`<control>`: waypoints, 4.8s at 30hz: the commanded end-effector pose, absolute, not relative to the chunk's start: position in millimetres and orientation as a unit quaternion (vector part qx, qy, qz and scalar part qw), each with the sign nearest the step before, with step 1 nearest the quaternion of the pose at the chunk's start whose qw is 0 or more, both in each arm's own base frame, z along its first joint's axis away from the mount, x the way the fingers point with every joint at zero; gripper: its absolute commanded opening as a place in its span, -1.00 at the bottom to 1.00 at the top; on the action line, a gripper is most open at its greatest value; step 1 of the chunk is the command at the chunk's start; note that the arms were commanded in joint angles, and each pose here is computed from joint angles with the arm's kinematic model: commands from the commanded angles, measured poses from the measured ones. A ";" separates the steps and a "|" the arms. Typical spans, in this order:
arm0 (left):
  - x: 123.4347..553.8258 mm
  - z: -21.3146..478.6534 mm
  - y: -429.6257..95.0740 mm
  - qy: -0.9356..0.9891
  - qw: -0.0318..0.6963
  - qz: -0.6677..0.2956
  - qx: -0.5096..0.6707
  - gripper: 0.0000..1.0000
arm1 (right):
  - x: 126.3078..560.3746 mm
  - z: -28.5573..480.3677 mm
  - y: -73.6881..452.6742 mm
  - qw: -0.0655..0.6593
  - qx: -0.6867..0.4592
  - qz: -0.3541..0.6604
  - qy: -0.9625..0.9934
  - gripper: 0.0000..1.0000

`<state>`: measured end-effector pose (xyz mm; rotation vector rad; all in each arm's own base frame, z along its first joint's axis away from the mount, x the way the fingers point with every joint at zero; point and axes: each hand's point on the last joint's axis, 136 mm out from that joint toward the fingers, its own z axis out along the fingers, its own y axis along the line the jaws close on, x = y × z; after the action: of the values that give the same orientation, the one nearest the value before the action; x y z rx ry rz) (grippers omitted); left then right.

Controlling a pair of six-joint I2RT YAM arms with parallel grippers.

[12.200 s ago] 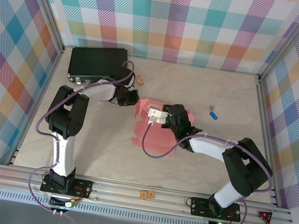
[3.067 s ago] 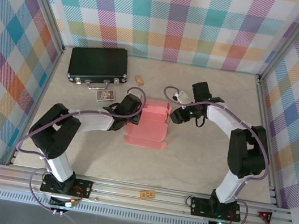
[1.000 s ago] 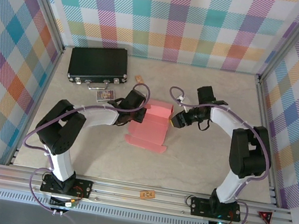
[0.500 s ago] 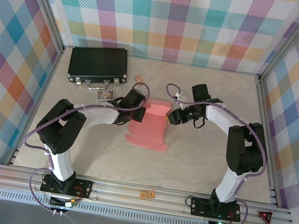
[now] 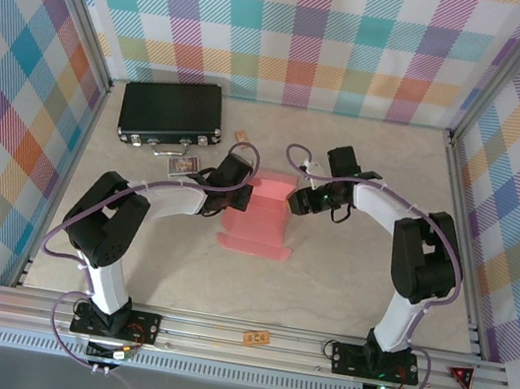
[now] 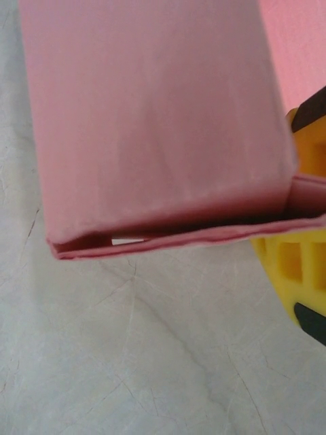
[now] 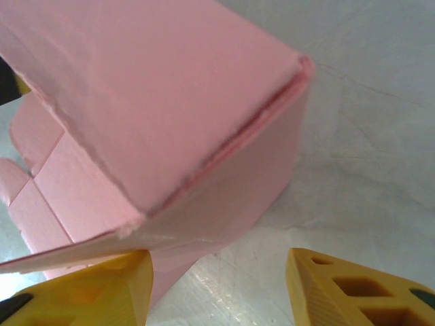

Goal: Fold the paper box

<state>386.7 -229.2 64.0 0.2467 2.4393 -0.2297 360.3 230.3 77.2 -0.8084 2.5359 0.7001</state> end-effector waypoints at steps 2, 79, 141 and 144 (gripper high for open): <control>385.0 72.6 -237.9 0.933 0.332 -0.104 0.097 -1.00 | 359.5 101.3 218.7 0.237 -0.270 0.217 0.908 0.17; 363.5 85.0 -226.3 0.933 0.319 -0.167 0.006 -1.00 | 317.3 53.3 172.0 0.231 0.066 0.261 0.935 -0.02; 376.9 81.0 -249.0 0.936 0.299 -0.161 0.090 -1.00 | 353.9 85.5 233.5 0.241 -0.208 0.331 0.888 0.03; 376.1 79.8 -248.5 0.937 0.297 -0.161 0.087 -1.00 | 357.9 82.3 235.3 0.267 -0.212 0.306 0.889 -0.03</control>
<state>373.3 -244.9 71.1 0.2322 2.4941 -0.4012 350.4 232.6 82.6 -0.5687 2.4516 0.8960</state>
